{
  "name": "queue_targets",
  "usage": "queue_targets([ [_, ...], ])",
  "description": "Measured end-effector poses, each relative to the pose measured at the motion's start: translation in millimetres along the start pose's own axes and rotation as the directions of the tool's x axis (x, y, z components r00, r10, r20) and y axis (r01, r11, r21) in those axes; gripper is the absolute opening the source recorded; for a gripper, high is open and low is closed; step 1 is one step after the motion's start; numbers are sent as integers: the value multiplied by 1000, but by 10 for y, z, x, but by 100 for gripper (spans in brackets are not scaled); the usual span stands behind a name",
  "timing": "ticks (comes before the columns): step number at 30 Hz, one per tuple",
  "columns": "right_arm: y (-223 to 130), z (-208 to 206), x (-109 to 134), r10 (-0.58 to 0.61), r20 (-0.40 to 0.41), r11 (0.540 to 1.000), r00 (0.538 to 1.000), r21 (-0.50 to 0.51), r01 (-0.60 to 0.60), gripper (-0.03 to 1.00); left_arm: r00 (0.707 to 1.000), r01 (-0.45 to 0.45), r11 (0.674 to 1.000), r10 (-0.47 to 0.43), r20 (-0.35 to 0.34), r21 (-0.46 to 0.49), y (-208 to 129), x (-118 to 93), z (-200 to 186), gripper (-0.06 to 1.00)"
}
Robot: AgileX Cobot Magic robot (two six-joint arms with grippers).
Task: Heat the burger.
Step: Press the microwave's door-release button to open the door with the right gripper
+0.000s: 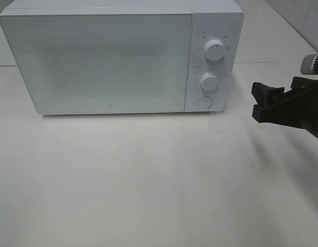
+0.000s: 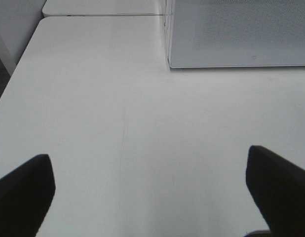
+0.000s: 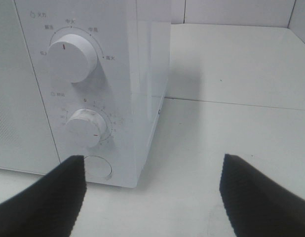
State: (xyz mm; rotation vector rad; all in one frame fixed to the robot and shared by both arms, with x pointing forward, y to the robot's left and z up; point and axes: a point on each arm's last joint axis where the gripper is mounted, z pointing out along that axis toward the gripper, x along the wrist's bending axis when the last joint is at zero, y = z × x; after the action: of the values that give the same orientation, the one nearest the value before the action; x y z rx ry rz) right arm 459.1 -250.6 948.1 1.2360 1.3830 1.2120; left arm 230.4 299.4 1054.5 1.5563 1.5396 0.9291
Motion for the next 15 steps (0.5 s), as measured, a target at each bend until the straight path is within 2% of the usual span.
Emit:
queue_targets([
  [3, -39, 10, 57, -16, 8, 1000, 1000, 0, 16, 74, 1000, 0, 1000, 0, 0, 0, 0, 0, 0, 97],
  [5, -131, 9, 192, -31, 16, 1000, 999, 5, 31, 74, 1000, 0, 1000, 0, 0, 0, 0, 0, 0, 97],
  [8, -151, 7, 213, -30, 23, 1000, 999, 9, 30, 74, 1000, 0, 1000, 0, 0, 0, 0, 0, 0, 97],
  [15, -324, 6, 422, -36, 44, 997, 998, 71, 33, 74, 1000, 0, 1000, 0, 0, 0, 0, 0, 0, 97],
])
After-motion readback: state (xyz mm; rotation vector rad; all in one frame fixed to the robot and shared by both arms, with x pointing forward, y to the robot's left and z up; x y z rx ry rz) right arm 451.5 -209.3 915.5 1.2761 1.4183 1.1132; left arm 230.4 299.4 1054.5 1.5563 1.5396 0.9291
